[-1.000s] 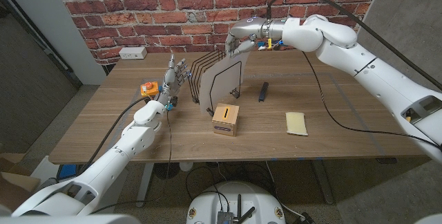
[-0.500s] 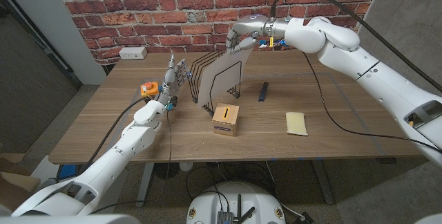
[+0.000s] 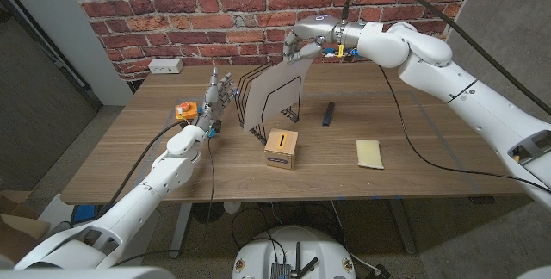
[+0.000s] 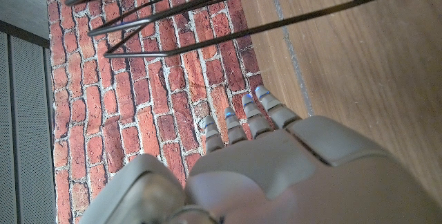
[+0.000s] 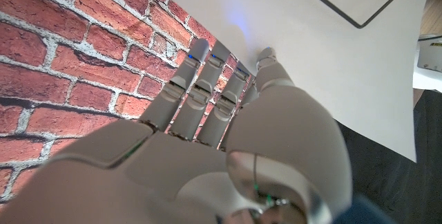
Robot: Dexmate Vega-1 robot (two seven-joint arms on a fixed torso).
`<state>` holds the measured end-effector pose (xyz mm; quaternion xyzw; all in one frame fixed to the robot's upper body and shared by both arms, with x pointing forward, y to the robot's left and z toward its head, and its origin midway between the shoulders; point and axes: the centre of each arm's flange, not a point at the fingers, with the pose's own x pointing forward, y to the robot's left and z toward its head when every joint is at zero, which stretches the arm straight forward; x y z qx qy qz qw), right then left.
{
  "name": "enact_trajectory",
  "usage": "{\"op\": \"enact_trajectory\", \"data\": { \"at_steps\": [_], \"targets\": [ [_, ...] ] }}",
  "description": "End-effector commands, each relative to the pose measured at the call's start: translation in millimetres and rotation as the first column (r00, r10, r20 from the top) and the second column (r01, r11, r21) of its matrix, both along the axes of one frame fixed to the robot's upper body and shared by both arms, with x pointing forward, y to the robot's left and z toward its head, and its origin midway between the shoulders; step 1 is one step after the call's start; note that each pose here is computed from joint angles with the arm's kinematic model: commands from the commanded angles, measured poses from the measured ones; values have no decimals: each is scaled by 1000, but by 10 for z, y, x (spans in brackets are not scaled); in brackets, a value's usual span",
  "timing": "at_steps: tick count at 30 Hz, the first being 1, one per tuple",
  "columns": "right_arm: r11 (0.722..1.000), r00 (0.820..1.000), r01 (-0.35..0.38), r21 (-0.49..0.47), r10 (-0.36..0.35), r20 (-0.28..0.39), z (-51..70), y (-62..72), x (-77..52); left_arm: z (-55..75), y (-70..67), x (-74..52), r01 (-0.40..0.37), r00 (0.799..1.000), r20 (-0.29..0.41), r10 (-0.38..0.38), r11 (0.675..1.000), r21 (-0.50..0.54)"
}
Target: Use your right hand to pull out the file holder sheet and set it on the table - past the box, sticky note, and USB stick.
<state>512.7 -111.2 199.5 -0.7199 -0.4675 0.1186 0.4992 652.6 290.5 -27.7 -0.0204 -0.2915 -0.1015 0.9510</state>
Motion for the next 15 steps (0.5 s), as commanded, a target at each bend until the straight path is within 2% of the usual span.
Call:
{"op": "enact_trajectory", "data": {
  "at_steps": [1,15],
  "targets": [
    [999,1000,-4,40,3,14,20,-45,-58,-1,0,-1,0,1000,0,0,1000,0],
    [996,999,-10,93,7,35,27,-86,-116,1,-1,-1,0,1000,0,0,1000,0]
  ]
}}
